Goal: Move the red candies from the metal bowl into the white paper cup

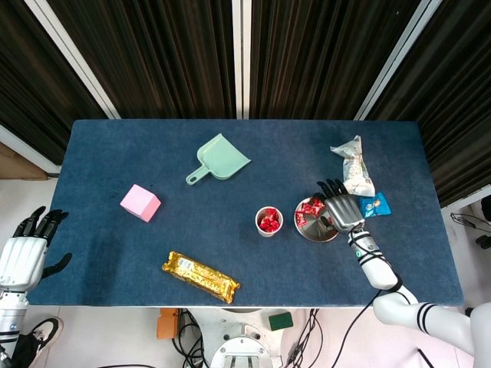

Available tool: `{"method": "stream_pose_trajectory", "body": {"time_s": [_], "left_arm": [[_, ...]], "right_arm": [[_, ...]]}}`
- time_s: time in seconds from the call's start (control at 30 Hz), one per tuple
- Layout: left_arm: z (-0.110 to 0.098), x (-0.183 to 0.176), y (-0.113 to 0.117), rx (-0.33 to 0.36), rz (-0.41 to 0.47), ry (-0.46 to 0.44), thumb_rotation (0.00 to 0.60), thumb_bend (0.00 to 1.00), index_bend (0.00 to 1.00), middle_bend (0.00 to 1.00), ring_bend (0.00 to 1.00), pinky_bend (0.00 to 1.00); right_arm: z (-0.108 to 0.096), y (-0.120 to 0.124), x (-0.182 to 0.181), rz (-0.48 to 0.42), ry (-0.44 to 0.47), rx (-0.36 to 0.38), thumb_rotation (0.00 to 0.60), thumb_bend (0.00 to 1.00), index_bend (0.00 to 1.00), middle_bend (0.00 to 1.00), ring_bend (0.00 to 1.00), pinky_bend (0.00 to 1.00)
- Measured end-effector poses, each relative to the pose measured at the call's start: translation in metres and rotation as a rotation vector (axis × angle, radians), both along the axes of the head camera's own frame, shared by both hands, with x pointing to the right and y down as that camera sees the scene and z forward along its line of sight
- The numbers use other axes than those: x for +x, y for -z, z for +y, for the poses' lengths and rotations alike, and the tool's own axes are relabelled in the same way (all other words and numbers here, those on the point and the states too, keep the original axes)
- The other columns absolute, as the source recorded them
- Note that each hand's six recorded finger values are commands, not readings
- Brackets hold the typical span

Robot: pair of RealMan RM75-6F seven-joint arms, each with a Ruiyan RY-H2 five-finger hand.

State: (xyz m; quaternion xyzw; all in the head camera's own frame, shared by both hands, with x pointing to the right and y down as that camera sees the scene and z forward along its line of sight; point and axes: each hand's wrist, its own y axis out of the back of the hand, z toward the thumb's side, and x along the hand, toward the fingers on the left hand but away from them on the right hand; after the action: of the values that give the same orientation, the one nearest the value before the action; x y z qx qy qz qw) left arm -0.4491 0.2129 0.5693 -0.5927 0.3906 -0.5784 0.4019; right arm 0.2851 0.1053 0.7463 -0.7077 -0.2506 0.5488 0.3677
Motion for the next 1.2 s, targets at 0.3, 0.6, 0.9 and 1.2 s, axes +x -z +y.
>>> {"method": "stream_pose_trajectory", "body": {"time_s": [0.3,0.6,0.9,1.2], "left_arm": [[0.000,-0.001,0.001,0.002,0.004,0.004,0.600,0.19,0.18,0.15,0.06,0.21],[-0.001,-0.001,0.000,-0.003,0.003,0.003,0.600,0.19,0.18,0.15,0.06,0.21],[0.000,0.000,-0.001,-0.004,0.001,0.000,0.600,0.19,0.18,0.15,0.06,0.21],[-0.001,0.000,-0.001,-0.006,0.000,0.000,0.600,0.19,0.18,0.15,0.06,0.21]], "right_arm": [[0.003,-0.006,-0.009,-0.016,-0.002,-0.007,0.600,0.39,0.35,0.05,0.00,0.00],[0.005,-0.011,-0.011,-0.005,0.000,-0.017,0.600,0.39,0.43,0.05,0.00,0.00],[0.006,-0.011,-0.011,-0.002,0.001,0.000,0.600,0.43,0.58,0.06,0.00,0.00],[-0.004,0.018,-0.017,-0.085,-0.005,0.080,0.600,0.44,0.59,0.07,0.00,0.00]]}}
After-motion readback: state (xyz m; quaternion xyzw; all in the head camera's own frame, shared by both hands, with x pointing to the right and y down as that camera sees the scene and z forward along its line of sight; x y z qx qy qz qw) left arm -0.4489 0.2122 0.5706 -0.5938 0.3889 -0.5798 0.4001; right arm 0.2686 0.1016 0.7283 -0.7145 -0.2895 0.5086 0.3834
